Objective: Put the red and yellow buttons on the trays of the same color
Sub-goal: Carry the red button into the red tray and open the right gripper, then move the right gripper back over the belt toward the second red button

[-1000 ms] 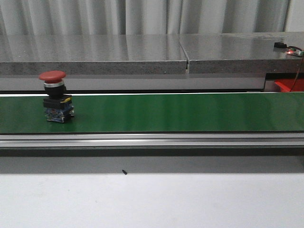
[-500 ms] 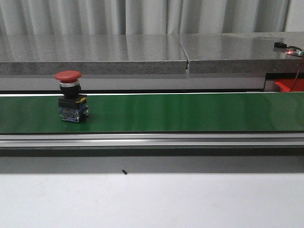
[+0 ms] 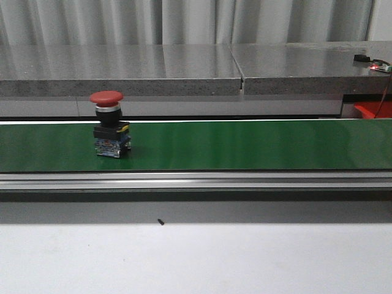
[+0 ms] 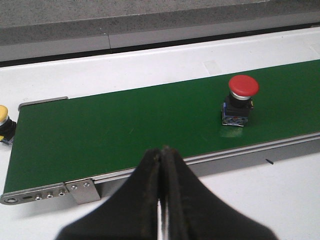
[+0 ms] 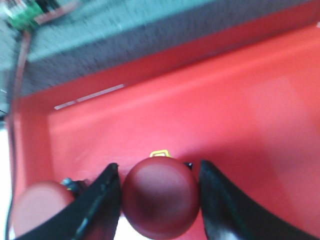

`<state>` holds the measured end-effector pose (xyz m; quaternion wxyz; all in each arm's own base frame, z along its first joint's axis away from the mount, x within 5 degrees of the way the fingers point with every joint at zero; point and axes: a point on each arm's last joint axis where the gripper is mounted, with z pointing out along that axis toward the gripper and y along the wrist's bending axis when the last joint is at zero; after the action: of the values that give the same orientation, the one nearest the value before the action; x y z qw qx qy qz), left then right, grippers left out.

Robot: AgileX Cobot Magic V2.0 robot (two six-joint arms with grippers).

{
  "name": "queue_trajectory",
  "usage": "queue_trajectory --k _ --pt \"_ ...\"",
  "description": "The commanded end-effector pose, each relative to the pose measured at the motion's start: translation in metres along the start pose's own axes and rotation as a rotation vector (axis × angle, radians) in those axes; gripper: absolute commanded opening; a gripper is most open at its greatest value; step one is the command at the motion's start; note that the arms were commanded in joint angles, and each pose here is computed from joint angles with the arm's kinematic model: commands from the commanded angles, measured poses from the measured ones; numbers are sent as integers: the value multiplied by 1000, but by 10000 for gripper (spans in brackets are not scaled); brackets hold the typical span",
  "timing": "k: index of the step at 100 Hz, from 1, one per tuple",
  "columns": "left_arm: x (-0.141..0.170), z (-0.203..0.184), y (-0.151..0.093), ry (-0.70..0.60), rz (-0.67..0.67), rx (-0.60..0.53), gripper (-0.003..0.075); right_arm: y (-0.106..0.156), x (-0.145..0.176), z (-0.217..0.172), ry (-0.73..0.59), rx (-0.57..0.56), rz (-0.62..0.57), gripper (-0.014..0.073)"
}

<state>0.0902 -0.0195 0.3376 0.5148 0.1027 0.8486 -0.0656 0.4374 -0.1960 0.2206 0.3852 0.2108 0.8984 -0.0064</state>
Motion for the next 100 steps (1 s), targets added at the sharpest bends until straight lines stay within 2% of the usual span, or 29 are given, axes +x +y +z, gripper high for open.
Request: queue_trajectory --k 1,19,26,31,36,45,51,55,78,100 --pt "-12 -4 0 -83 -15 1 -19 2 -29 -25 -157 3 9 -3" --pt "-12 -4 0 -83 -15 1 -19 0 -22 -12 -125 3 18 -3" --pt "-12 -4 0 -83 -15 1 -19 0 -21 -12 -121 2 18 26" --pt "-12 -4 0 -83 -15 1 -19 0 -22 -12 -124 3 18 91" --pt "-12 -4 0 -83 -15 1 -19 0 -22 -12 -128 3 18 193" --pt "-12 -4 0 -83 -15 1 -19 0 -23 -15 -131 2 18 428" --pt "-12 -4 0 -83 -15 1 -19 1 -25 -18 -136 1 17 515" --pt "-12 -4 0 -83 -15 1 -19 2 -27 -22 -142 -1 16 543" --pt "-12 -4 0 -83 -15 1 -19 6 -30 -53 -174 3 -7 463" --pt "-12 -4 0 -83 -15 1 -19 13 -7 -91 -230 23 -19 395"
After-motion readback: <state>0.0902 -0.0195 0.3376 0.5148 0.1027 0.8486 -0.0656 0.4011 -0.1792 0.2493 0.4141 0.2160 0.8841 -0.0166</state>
